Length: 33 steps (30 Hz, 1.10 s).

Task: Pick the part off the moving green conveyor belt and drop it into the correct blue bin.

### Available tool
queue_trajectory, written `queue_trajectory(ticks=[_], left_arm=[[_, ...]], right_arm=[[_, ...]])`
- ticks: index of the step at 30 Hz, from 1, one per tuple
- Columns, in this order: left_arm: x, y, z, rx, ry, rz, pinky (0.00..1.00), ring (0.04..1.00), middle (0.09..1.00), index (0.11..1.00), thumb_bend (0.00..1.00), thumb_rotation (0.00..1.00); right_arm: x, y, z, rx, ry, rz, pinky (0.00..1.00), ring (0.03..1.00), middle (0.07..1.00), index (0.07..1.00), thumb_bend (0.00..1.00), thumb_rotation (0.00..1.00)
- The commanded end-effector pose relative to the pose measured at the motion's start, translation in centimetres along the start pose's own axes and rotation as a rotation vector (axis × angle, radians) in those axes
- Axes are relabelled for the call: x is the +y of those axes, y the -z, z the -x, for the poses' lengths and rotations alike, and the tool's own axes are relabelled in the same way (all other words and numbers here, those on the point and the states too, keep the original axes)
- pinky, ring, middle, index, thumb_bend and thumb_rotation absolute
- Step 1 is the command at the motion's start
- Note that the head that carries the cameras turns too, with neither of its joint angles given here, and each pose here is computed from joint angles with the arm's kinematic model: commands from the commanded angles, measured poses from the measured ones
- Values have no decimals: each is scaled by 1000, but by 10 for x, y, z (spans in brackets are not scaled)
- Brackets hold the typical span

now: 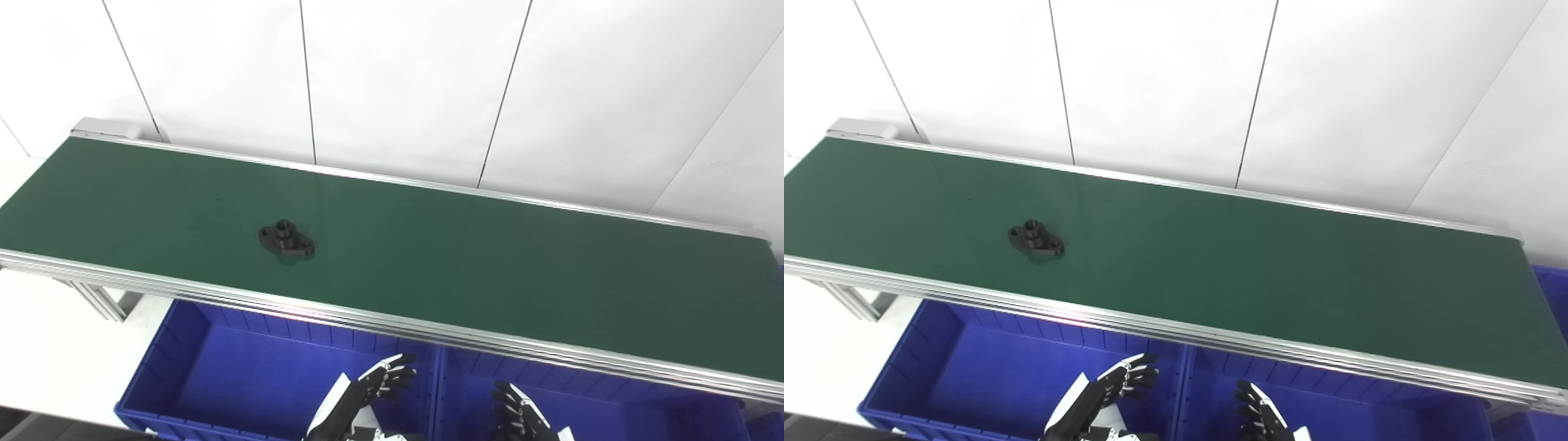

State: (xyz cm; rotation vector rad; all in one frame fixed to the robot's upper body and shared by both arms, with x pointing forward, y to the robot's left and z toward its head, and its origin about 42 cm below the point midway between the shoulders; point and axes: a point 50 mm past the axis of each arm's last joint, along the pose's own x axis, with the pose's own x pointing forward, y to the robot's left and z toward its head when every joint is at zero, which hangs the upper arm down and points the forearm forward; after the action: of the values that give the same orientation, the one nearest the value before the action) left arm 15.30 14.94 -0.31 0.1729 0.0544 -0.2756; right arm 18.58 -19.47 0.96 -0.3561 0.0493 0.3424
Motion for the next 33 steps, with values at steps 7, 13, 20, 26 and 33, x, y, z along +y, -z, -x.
queue_trajectory(ticks=[7, 13, 20, 26, 33], left_arm=[[4, -5, -6, -62, -7, -32, 702, 781, 816, 855, 795, 453], [5, -3, -6, -63, 0, -56, 698, 779, 817, 853, 778, 428], [4, -1, -7, -64, 4, -61, 680, 767, 810, 854, 770, 385], [2, -1, -7, -65, -3, -61, 676, 768, 813, 855, 775, 384], [1, -4, -8, -72, -4, -52, 688, 776, 821, 861, 776, 379]], right_arm=[[-3, -9, -6, -79, 25, 2, 667, 781, 830, 862, 699, 316], [-1, -8, -5, -77, 33, -27, 637, 763, 819, 856, 705, 268], [-1, -5, -5, -100, 43, -31, 662, 766, 807, 844, 723, 294], [-1, -7, -5, -113, 76, -66, 687, 770, 804, 834, 726, 258], [-8, -21, -3, -167, 126, -70, 680, 763, 799, 815, 740, 271]])
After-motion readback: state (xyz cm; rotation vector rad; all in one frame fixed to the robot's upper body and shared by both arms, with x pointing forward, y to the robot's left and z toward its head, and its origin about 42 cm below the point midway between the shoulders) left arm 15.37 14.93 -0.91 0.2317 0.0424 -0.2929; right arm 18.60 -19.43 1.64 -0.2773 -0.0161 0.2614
